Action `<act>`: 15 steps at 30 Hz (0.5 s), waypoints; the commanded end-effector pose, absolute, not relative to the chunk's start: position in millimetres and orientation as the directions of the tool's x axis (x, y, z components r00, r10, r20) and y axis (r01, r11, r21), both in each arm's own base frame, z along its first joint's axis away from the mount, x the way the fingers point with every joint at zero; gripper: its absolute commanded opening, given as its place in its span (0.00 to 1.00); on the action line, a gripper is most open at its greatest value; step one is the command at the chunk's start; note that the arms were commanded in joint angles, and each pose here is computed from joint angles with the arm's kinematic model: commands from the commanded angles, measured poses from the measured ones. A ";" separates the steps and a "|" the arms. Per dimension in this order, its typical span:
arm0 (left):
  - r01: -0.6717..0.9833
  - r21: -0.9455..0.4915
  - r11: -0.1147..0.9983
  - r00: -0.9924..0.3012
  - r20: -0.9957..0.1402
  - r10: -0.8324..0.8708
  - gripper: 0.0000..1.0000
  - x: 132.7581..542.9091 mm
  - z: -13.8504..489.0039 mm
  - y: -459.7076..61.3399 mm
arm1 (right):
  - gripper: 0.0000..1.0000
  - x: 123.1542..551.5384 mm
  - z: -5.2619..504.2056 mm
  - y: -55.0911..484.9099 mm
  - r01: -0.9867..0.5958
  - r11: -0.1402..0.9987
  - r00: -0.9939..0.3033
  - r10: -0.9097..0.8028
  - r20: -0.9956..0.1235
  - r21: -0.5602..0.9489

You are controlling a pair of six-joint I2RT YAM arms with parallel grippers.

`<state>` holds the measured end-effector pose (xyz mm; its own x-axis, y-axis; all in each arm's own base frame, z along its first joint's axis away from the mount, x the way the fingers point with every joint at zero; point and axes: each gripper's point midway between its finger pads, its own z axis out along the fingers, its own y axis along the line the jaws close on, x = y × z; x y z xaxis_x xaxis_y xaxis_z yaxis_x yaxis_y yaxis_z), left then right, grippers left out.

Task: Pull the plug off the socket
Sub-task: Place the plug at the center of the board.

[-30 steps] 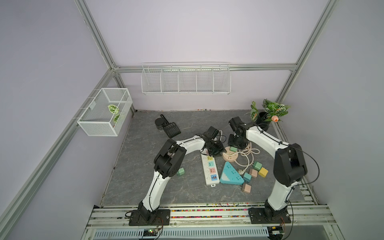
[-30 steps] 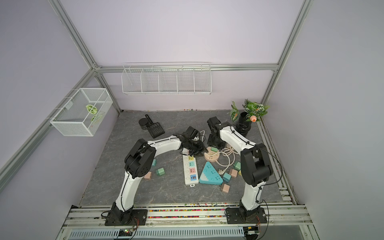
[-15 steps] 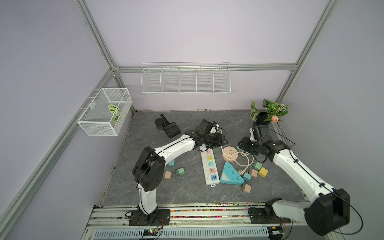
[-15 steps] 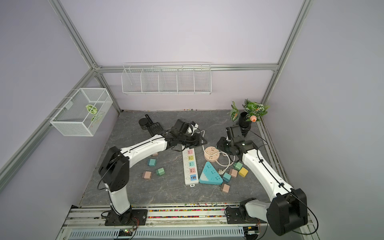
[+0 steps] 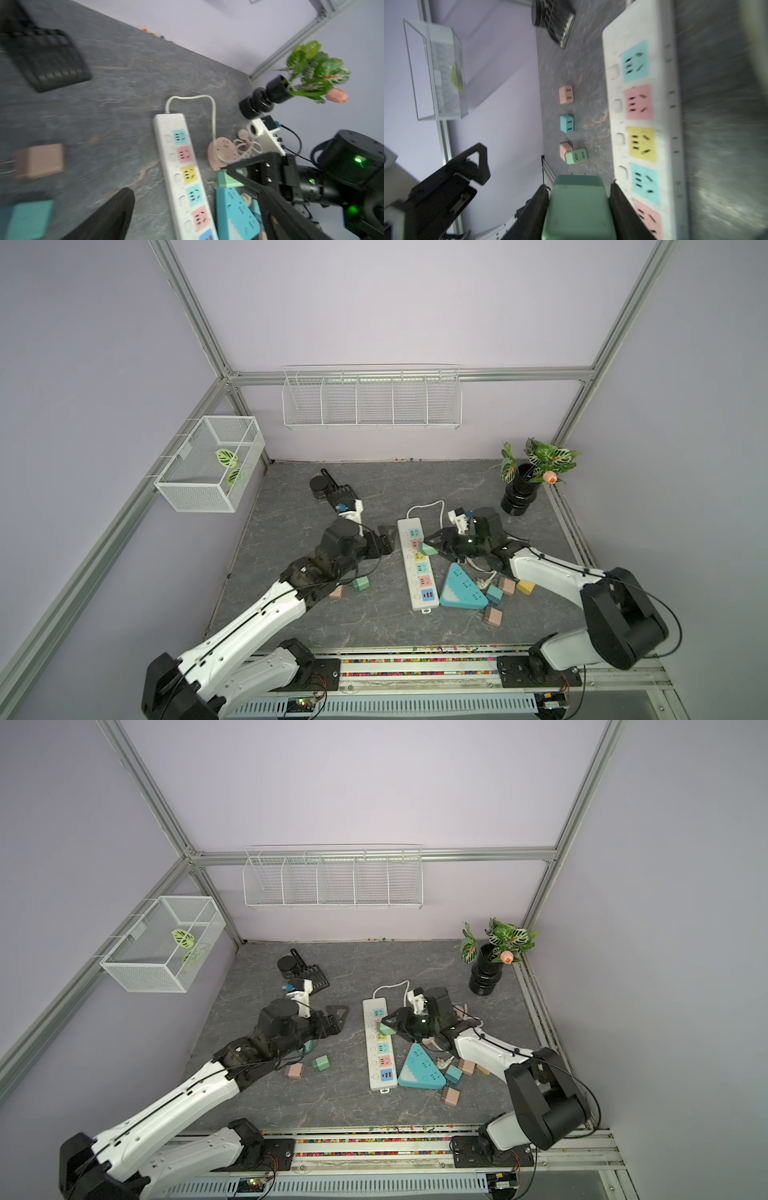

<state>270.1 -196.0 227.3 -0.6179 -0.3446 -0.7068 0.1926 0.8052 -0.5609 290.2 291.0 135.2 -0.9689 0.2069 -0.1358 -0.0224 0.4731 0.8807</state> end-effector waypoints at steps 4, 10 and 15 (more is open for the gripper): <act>-0.030 -0.662 0.749 -0.493 -0.642 -0.587 0.99 259.4 204.9 -124.7 | 0.31 280.2 131.6 363.1 -0.096 0.451 -0.988 0.064 -0.139 0.887; -0.112 -0.634 0.765 -0.439 -0.659 -0.610 0.99 244.7 202.9 -95.0 | 0.32 274.2 105.4 414.5 -0.094 0.499 -0.995 -0.032 -0.090 0.861; -0.118 -0.632 0.766 -0.433 -0.662 -0.612 0.99 239.3 205.1 -89.4 | 0.33 284.9 89.4 432.9 -0.072 0.535 -0.997 -0.040 -0.060 0.842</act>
<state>242.6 -99.5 207.0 -0.4440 -0.6058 -0.6602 -0.0755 0.7595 -0.6462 278.5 431.0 96.2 -0.9958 -0.0492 -0.0775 -0.0917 0.5046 0.8585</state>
